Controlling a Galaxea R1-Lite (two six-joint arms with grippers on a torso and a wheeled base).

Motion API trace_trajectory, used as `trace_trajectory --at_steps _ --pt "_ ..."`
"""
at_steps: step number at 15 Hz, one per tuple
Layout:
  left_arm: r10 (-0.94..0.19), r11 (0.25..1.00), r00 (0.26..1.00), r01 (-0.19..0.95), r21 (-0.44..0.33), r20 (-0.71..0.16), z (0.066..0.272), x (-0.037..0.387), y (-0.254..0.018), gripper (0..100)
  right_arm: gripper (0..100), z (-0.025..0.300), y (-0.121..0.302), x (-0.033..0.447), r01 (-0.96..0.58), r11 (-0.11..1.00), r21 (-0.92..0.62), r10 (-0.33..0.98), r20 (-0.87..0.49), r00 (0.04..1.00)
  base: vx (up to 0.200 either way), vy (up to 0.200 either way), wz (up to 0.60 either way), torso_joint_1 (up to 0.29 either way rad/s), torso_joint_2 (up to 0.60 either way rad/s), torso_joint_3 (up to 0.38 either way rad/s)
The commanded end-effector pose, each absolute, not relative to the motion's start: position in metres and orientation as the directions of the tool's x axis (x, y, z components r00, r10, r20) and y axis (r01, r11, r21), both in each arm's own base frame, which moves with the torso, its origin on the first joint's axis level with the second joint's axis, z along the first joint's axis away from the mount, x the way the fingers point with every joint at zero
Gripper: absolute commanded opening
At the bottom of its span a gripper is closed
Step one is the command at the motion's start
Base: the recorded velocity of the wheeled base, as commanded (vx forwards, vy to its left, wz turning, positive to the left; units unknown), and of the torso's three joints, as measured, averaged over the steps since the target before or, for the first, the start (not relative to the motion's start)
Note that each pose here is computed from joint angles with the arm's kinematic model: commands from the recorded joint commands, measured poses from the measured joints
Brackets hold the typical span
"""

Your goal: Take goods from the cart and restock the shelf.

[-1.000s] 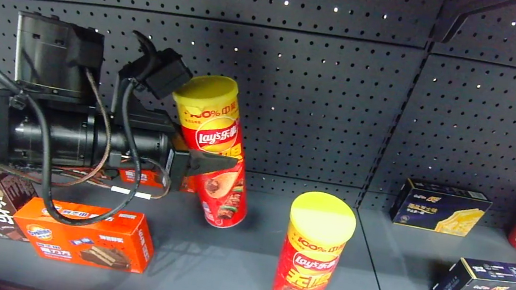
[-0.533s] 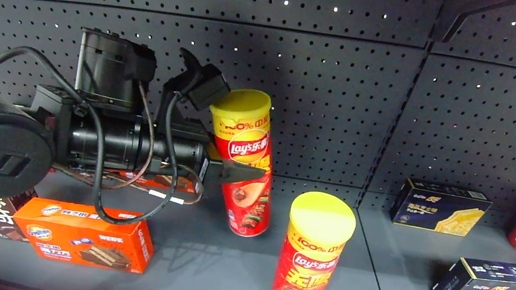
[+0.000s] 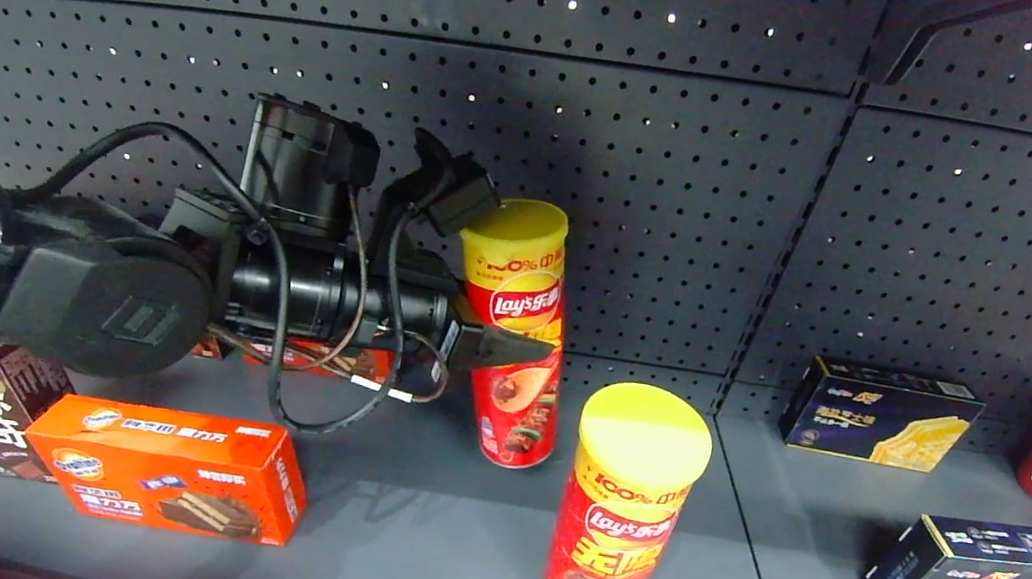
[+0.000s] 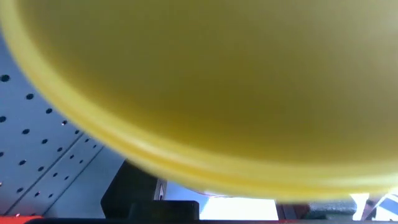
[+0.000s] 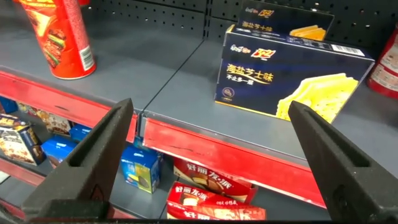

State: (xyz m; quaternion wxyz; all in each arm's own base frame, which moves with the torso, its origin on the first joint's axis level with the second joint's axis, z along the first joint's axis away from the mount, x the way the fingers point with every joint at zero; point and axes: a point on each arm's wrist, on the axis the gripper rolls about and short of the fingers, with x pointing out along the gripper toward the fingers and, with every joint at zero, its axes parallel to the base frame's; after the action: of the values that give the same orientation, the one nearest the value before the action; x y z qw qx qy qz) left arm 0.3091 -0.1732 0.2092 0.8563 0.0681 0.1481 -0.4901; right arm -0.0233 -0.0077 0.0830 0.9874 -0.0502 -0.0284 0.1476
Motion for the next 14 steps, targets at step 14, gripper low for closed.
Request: trace_trajectory --at_steps 14 --pt "-0.839 0.435 0.434 0.897 0.073 -0.329 0.179 0.35 -0.208 0 100 0.083 -0.008 -0.023 -0.289 0.951 -0.108 0.294 0.04 0.955 0.0 0.0 0.0 0.0 0.0 0.0"
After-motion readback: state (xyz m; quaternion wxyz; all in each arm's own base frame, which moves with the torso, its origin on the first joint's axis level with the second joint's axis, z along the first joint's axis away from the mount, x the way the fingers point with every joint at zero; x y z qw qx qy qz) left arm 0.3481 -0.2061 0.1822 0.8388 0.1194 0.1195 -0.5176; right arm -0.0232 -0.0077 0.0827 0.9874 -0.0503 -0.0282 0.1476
